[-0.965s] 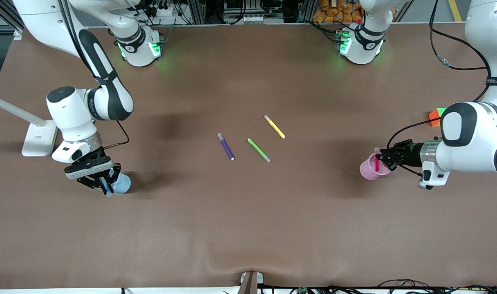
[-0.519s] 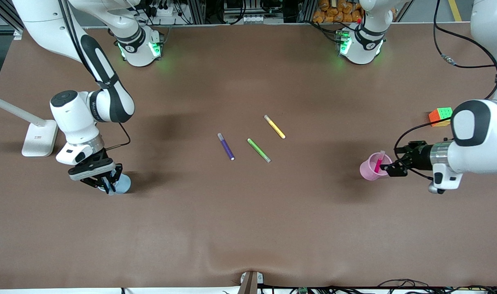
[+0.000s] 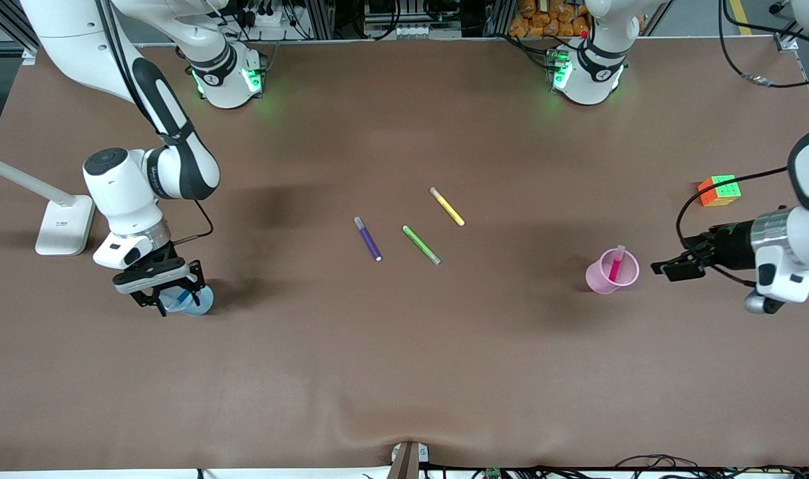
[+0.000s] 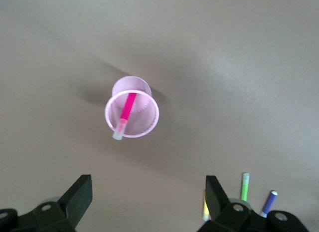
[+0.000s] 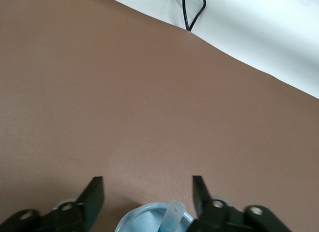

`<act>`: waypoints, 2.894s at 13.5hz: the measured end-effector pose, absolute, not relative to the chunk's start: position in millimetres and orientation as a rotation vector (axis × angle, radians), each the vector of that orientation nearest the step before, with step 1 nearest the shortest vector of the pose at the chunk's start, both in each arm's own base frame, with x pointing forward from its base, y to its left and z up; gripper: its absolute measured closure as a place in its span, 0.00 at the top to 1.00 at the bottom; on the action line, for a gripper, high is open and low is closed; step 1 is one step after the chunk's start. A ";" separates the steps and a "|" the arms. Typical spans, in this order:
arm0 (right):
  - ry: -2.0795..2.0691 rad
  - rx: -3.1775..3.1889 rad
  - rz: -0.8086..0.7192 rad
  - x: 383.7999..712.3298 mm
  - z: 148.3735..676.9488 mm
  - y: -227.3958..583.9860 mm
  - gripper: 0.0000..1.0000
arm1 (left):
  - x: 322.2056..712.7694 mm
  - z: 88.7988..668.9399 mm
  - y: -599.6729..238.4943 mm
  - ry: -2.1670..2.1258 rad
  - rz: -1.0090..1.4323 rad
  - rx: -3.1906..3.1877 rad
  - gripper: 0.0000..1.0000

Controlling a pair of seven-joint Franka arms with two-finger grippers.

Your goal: Place pink and blue markers in matching cups

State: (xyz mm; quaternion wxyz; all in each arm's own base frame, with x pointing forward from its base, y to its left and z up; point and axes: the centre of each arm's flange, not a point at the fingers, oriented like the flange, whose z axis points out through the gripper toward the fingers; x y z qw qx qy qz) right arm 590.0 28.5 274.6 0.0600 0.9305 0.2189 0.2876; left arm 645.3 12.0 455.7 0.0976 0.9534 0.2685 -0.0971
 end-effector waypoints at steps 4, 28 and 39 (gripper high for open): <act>0.641 2.841 0.847 590.7 278.2 28.4 1.00 | 639.6 476.7 40.1 0.747 -0.213 2.869 1.00; 0.198 3.238 -0.055 585.8 488.8 8.4 1.00 | 599.0 597.5 25.6 0.362 -0.035 3.199 1.00; 0.064 3.230 -0.084 535.4 616.6 8.3 1.00 | 514.9 632.2 2.7 0.299 -0.099 3.172 1.00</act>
